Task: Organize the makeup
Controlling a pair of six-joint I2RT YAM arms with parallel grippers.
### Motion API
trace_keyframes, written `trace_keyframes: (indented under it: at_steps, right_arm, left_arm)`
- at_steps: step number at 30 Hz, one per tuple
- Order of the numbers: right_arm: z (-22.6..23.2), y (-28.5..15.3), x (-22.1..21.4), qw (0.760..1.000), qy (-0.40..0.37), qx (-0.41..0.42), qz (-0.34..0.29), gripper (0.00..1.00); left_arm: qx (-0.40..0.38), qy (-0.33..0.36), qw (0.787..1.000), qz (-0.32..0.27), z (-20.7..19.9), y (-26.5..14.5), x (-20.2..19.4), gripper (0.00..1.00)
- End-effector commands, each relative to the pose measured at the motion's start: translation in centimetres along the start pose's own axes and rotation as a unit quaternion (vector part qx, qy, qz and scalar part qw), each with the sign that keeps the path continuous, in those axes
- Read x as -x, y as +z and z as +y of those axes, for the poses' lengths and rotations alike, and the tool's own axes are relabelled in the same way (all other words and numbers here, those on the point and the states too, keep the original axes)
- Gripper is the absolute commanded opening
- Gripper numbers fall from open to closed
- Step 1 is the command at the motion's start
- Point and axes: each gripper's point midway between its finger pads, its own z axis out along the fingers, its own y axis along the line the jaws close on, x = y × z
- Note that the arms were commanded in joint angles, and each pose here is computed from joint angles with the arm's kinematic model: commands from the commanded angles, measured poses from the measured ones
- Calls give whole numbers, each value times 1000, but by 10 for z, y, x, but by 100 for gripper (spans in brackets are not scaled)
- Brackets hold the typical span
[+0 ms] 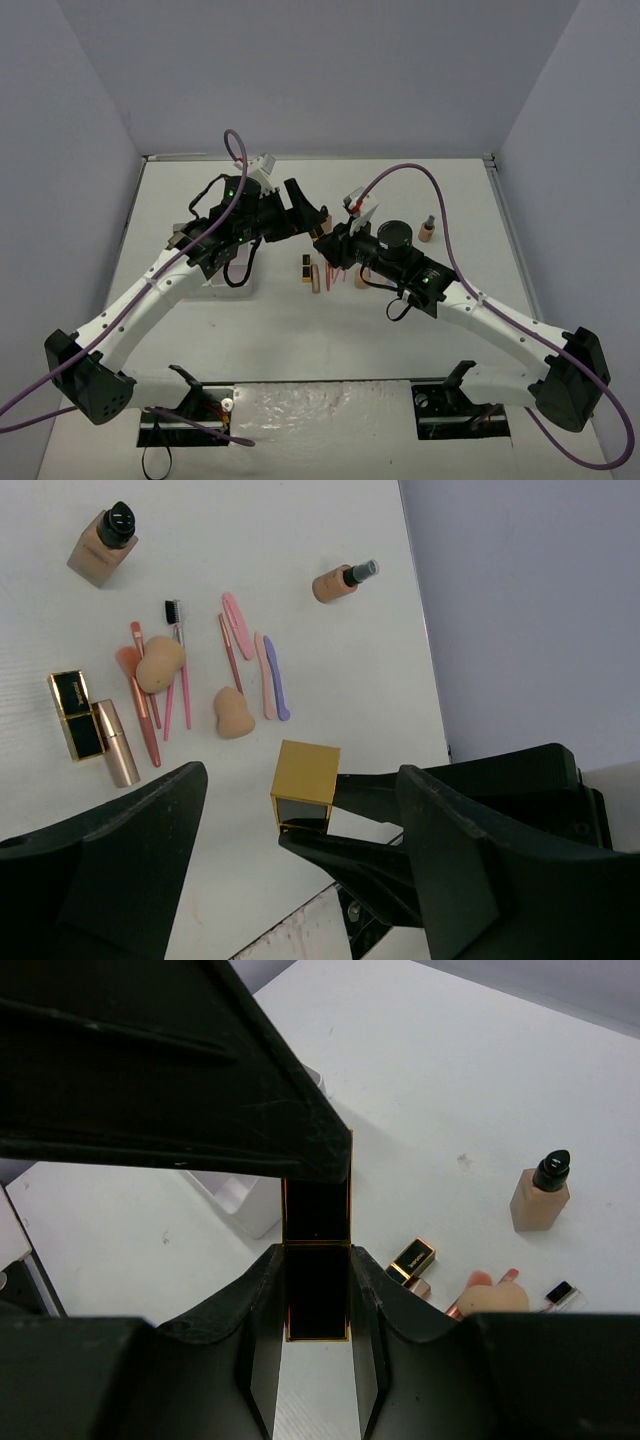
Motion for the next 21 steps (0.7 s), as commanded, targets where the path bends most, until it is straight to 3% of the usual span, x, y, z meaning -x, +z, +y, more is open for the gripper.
trace_keyframes:
  at_steps: [1,12,16,19,21]
  right_arm:
    - [21,1,53,996,-13,39,-77,0]
    - [21,1,50,996,-15,42,-74,0]
    - [22,1,49,996,-15,45,-73,3]
    - [22,0,47,996,-15,44,-70,12]
    - [20,-1,46,997,-17,40,-67,40]
  left_arm:
    - [-57,3,997,-42,-40,-9,29,68]
    - [-73,-4,997,-25,-46,-2,19,27]
    - [-75,-3,997,-23,-46,-1,16,8]
    - [-73,2,997,-22,-43,-1,14,0]
    - [-66,10,997,-28,-40,-3,15,0]
